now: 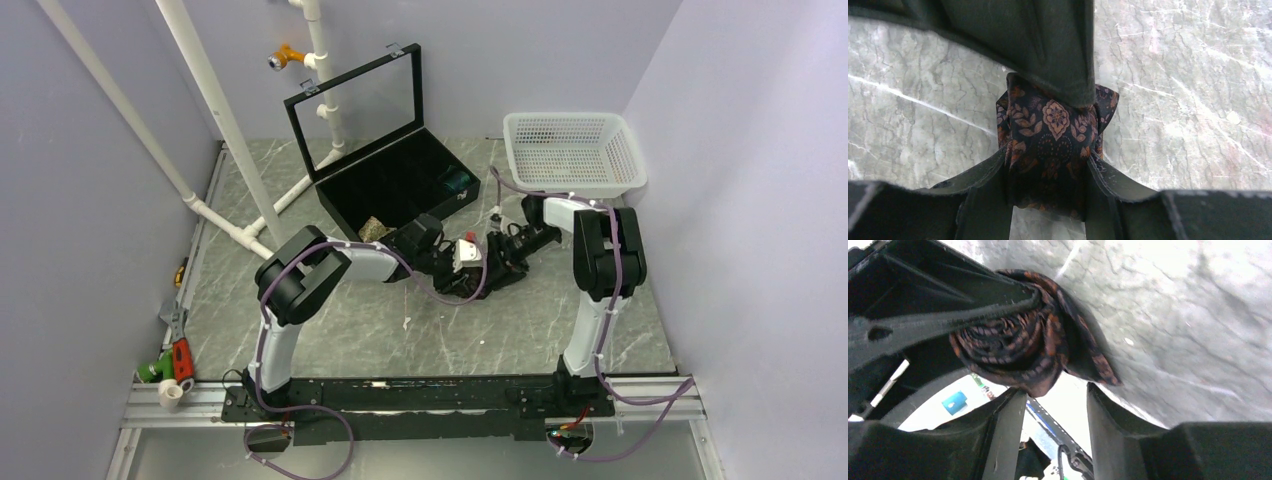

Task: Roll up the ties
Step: Place the tie at the center of the board.

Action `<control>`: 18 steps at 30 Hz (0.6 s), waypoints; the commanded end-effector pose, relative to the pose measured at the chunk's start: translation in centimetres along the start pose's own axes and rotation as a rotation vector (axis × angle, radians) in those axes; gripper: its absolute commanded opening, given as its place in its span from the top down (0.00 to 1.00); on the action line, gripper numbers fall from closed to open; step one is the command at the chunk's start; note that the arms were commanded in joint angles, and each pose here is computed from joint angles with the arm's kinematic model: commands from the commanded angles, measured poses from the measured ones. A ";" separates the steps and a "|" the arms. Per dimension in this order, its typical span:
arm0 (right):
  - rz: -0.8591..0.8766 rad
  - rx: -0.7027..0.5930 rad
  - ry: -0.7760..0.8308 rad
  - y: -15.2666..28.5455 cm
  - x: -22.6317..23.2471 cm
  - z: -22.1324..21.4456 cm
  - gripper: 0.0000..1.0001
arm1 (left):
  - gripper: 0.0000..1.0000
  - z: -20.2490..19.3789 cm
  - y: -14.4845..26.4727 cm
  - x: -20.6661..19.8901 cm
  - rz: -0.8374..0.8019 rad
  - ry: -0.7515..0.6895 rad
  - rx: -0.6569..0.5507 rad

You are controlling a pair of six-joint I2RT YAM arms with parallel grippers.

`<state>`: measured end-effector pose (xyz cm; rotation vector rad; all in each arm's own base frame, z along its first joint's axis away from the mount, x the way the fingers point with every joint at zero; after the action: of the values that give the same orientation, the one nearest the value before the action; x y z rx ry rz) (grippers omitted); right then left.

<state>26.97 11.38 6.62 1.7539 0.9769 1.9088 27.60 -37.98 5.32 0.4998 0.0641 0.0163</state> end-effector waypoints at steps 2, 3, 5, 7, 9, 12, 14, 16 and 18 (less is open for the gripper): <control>-0.064 -0.094 0.051 2.4 -0.2 -0.1 0.39 | 0.70 -4.4 0.1 -1.5 -0.087 0.190 0.113; -0.071 -0.100 0.043 2.4 -0.3 -0.2 0.35 | 0.70 -4.6 0.0 -1.7 -0.095 0.202 0.118; -0.077 -0.119 0.025 2.3 -0.6 0.0 0.20 | 0.70 -4.7 0.0 -1.7 -0.104 0.209 0.124; -0.072 -0.135 0.007 2.1 -0.9 0.3 0.08 | 0.70 -4.9 0.0 -1.7 -0.102 0.212 0.128; -0.055 -0.141 -0.003 1.6 -1.1 0.6 0.01 | 0.70 -4.9 0.0 -1.7 -0.104 0.211 0.131; -0.018 -0.160 -0.020 0.6 -1.7 1.3 0.00 | 0.70 -5.0 0.1 -1.7 -0.106 0.204 0.135; 0.013 -0.174 -0.022 -0.1 -1.9 1.9 0.00 | 0.70 -5.1 0.0 -1.8 -0.108 0.200 0.137; 0.052 -0.182 -0.043 -0.8 -1.8 2.5 0.07 | 0.70 -5.2 0.0 -1.8 -0.110 0.201 0.142; 0.110 -0.176 -0.041 -1.3 -1.2 2.8 0.19 | 0.70 -5.3 0.1 -1.8 -0.106 0.201 0.142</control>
<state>28.08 11.10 7.22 1.8093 0.7393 1.8786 27.77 -37.77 5.08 0.4774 0.1361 -0.0264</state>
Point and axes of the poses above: each gripper's point midway between its finger pads, its own y axis back along the fingers, its own x axis along the line the jaws close on, z = x × y, the point moved 5 cm from there along y, back along the fingers, and after that the axes turned 4 degrees about y, right-handed, at the moved point
